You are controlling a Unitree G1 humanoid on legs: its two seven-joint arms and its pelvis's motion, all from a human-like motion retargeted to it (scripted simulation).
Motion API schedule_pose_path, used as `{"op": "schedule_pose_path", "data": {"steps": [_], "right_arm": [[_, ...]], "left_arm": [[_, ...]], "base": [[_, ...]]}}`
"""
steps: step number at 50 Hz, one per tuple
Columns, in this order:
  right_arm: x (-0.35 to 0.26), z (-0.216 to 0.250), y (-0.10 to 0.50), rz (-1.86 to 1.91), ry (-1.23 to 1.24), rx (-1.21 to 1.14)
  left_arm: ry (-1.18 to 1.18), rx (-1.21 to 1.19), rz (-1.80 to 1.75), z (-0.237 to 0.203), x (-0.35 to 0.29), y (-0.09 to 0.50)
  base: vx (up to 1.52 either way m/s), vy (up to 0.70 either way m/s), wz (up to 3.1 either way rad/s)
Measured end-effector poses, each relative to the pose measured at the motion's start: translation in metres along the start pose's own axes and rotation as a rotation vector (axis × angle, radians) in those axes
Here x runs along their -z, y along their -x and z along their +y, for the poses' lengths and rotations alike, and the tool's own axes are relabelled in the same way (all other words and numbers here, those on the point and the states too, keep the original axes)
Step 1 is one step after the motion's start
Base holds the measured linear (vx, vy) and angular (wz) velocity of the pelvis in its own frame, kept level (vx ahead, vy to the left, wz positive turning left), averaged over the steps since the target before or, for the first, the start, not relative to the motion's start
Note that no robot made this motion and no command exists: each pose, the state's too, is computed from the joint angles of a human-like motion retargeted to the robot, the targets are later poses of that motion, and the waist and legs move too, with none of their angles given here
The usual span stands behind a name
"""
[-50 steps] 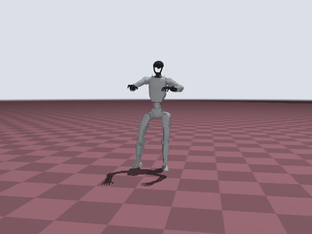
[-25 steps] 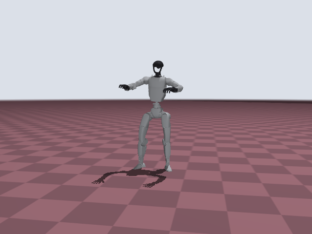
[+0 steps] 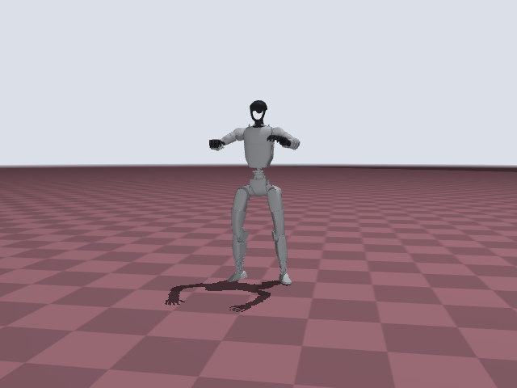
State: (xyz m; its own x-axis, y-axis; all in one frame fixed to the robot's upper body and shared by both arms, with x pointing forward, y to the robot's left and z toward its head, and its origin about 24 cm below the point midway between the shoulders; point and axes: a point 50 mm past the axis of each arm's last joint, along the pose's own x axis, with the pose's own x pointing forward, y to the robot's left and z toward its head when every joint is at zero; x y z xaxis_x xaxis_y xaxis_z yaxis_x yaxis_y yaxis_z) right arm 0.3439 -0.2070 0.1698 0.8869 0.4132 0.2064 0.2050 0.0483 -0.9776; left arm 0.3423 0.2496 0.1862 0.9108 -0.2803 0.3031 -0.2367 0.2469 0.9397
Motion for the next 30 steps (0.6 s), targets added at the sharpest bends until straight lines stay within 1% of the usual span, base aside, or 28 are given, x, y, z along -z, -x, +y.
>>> {"op": "schedule_pose_path", "data": {"steps": [5,10,13,17,24,30], "right_arm": [[0.008,-0.007,-0.003,0.024,0.037,0.014],[0.01,-0.018,-0.008,0.033,0.052,0.04],[-0.001,-0.032,-0.016,-0.023,0.051,0.079],[-0.033,-0.057,-0.029,-0.163,0.066,0.17],[-0.106,-0.102,-0.051,-0.455,0.1,0.363],[-0.159,-0.119,-0.067,-0.624,0.134,0.407]], "left_arm": [[-0.098,-0.033,-0.1,0.013,-0.018,-0.015],[-0.078,-0.034,-0.211,0.019,-0.046,-0.026],[-0.046,-0.022,-0.257,0.019,-0.059,-0.029],[0.001,-0.004,-0.271,0.014,-0.068,-0.032],[0.035,0.002,-0.225,0.003,-0.062,-0.035],[0.04,0.011,-0.209,-0.002,-0.06,-0.037]], "base": [[-0.02,-0.12,0.19],[-0.04,-0.13,0.21],[-0.04,-0.14,0.2],[-0.04,-0.14,0.19],[-0.02,-0.13,0.2],[-0.01,-0.09,0.24]]}}
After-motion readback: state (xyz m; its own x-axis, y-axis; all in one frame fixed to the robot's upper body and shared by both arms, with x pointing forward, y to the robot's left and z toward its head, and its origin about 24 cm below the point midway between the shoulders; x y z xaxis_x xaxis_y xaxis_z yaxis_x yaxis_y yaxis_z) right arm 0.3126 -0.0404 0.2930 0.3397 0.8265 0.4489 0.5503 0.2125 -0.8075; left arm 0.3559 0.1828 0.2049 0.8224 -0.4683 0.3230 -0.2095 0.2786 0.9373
